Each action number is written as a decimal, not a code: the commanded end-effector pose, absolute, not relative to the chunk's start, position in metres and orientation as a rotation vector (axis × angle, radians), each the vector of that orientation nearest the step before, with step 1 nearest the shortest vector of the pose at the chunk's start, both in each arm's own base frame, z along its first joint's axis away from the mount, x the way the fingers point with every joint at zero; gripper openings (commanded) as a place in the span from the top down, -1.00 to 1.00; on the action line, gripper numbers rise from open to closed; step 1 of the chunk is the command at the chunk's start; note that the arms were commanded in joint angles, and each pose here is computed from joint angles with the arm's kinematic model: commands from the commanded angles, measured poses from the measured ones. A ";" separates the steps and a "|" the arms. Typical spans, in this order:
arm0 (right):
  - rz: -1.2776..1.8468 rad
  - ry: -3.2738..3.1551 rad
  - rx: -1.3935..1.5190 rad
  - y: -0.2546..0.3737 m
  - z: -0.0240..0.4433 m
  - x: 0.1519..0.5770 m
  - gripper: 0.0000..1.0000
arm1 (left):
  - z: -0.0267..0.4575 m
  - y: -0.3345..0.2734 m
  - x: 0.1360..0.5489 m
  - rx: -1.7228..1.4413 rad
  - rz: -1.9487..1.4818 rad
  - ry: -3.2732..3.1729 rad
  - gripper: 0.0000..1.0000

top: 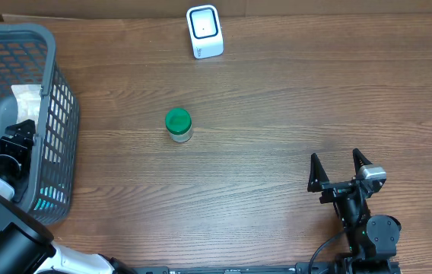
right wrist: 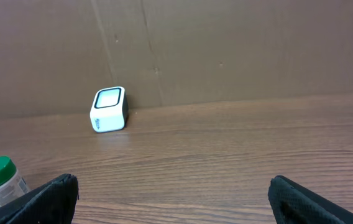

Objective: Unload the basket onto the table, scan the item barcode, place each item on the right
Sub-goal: 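Grasp the kraft paper pouch with the left gripper inside the basket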

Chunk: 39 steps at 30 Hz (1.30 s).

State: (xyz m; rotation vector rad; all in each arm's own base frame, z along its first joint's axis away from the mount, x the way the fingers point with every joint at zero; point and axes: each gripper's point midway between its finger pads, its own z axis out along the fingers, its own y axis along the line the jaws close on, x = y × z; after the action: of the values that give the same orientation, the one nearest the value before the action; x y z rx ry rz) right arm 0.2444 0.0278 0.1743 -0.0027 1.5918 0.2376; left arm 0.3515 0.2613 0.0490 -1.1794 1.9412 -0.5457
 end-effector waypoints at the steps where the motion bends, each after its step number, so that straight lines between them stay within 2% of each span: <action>1: 0.223 1.590 0.011 0.024 0.172 0.245 -1.00 | -0.010 0.218 0.330 -1.323 -0.722 2.036 -0.63; 6: 0.223 1.590 0.011 0.024 0.172 0.245 -1.00 | 0.015 0.206 0.351 -1.150 -0.861 1.979 -0.64; 11: 0.223 1.590 0.011 0.024 0.172 0.245 -1.00 | -0.003 0.217 0.349 -1.226 -0.674 2.038 -0.73; 14: 0.223 1.590 0.011 0.024 0.172 0.245 -1.00 | -0.005 0.216 0.352 -1.220 -0.630 2.054 -0.70; 17: 0.223 1.590 0.011 0.024 0.172 0.245 -1.00 | -0.002 0.214 0.357 -1.192 -0.633 2.051 -0.41; 19: 0.223 1.590 0.011 0.024 0.172 0.245 -1.00 | -0.001 0.214 0.358 -1.185 -0.632 2.050 -0.08; 20: 0.223 1.590 0.011 0.024 0.172 0.245 -1.00 | 0.000 0.215 0.359 -1.179 -0.629 2.046 0.18; 21: 0.223 1.590 0.011 0.024 0.172 0.245 -1.00 | 0.000 0.214 0.360 -1.176 -0.634 2.046 0.27; 27: 0.223 1.590 0.011 0.024 0.172 0.245 -1.00 | 0.016 0.203 0.370 -1.077 -0.750 2.009 0.43; 32: 0.223 1.590 0.011 0.024 0.172 0.245 -1.00 | 0.045 0.196 0.384 -1.054 -0.909 1.901 0.48; 39: 0.223 1.590 0.011 0.024 0.172 0.245 -1.00 | 0.117 0.200 0.398 -0.956 -0.959 1.781 0.62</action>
State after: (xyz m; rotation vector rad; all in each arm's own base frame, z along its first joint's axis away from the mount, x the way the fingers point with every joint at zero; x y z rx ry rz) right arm 0.2444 0.0278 0.1745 -0.0024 1.5914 0.2379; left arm 0.3871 0.2120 0.0630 -1.0560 1.8446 -0.8671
